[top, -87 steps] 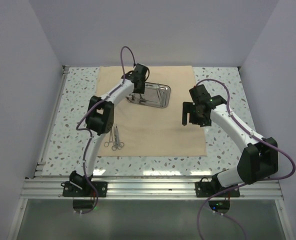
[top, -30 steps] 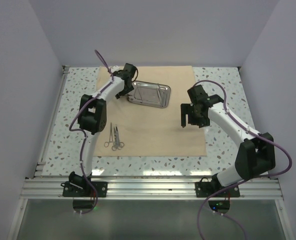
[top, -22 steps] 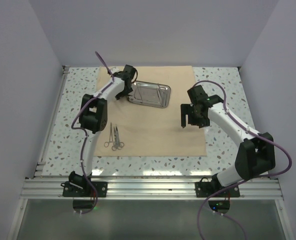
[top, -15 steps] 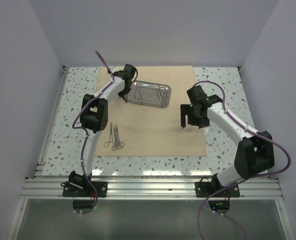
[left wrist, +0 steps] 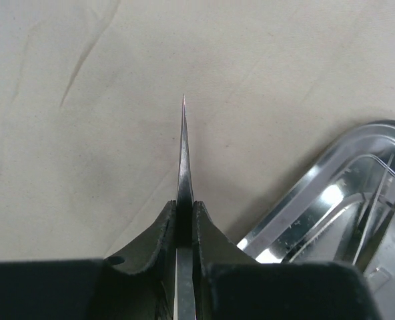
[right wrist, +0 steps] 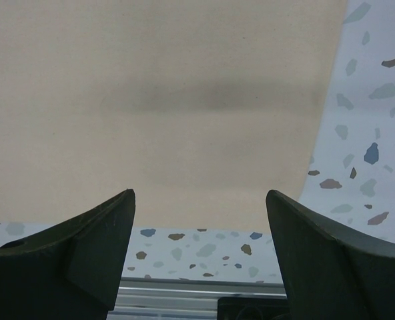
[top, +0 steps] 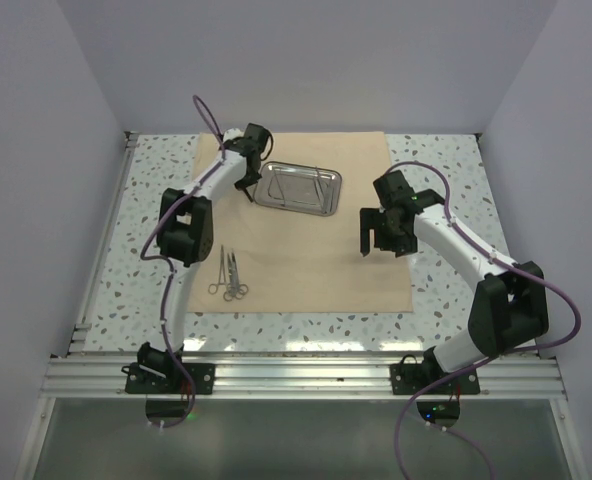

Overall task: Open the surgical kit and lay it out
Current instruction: Pick up the medical item from the container, then place the medical item in the surgical kit.

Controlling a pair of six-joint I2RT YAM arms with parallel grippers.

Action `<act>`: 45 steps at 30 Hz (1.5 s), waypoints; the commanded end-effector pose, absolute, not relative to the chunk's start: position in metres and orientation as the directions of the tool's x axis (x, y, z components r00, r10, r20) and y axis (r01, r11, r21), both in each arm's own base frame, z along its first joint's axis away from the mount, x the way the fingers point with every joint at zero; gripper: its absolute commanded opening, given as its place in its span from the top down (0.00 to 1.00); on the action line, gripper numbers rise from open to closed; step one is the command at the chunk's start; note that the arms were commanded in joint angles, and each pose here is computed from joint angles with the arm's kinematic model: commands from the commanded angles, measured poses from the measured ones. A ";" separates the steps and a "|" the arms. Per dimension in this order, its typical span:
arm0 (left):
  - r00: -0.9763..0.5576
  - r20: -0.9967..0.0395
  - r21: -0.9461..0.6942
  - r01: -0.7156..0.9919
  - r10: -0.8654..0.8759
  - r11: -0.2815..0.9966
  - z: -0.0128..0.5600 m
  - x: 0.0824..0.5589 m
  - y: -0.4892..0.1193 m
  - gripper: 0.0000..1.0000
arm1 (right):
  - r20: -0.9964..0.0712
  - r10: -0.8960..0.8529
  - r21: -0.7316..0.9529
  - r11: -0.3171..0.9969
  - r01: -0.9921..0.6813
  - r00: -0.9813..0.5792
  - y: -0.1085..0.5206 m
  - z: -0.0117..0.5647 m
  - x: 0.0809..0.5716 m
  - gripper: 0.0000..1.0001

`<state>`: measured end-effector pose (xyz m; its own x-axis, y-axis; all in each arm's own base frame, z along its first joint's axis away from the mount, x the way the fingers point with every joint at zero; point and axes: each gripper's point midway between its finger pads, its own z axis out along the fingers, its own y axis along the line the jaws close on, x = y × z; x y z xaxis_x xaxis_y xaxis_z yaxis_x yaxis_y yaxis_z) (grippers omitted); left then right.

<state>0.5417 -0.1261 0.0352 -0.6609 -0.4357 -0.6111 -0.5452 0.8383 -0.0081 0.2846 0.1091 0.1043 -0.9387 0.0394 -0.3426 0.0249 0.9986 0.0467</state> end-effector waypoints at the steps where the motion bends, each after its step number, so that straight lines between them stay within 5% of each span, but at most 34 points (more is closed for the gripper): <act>1: -0.611 -0.700 -0.097 -0.430 -0.369 0.898 0.121 0.559 -0.127 1.00 | -0.391 0.063 0.077 0.996 0.036 -0.918 0.116 0.117 0.301 0.17; 11: -0.699 -0.703 -0.074 -0.114 -0.133 0.991 0.158 0.518 -0.148 1.00 | -0.442 0.112 0.097 0.992 0.076 -0.890 0.117 0.135 0.310 0.17; 20: -0.822 -0.569 -0.159 0.069 -0.035 0.985 0.098 0.388 -0.209 1.00 | -0.464 0.171 0.099 0.985 0.141 -0.869 0.109 0.131 0.303 0.17; 25: -0.824 -0.567 -0.217 0.165 0.013 0.962 0.094 0.358 -0.252 1.00 | -0.445 0.217 0.133 0.976 0.175 -0.869 0.111 0.124 0.291 0.17; 45: -0.916 -0.380 -0.216 -0.047 -0.128 0.975 0.020 0.309 -0.280 1.00 | -0.428 0.157 0.019 0.986 0.165 -0.890 0.077 0.118 0.246 0.16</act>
<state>0.3137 -0.2807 0.0271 -0.9174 -0.0410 -0.3959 0.0461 0.9771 -0.2078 0.2548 0.0878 0.1178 -0.8894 0.1775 -0.4213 0.1681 0.9840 0.0597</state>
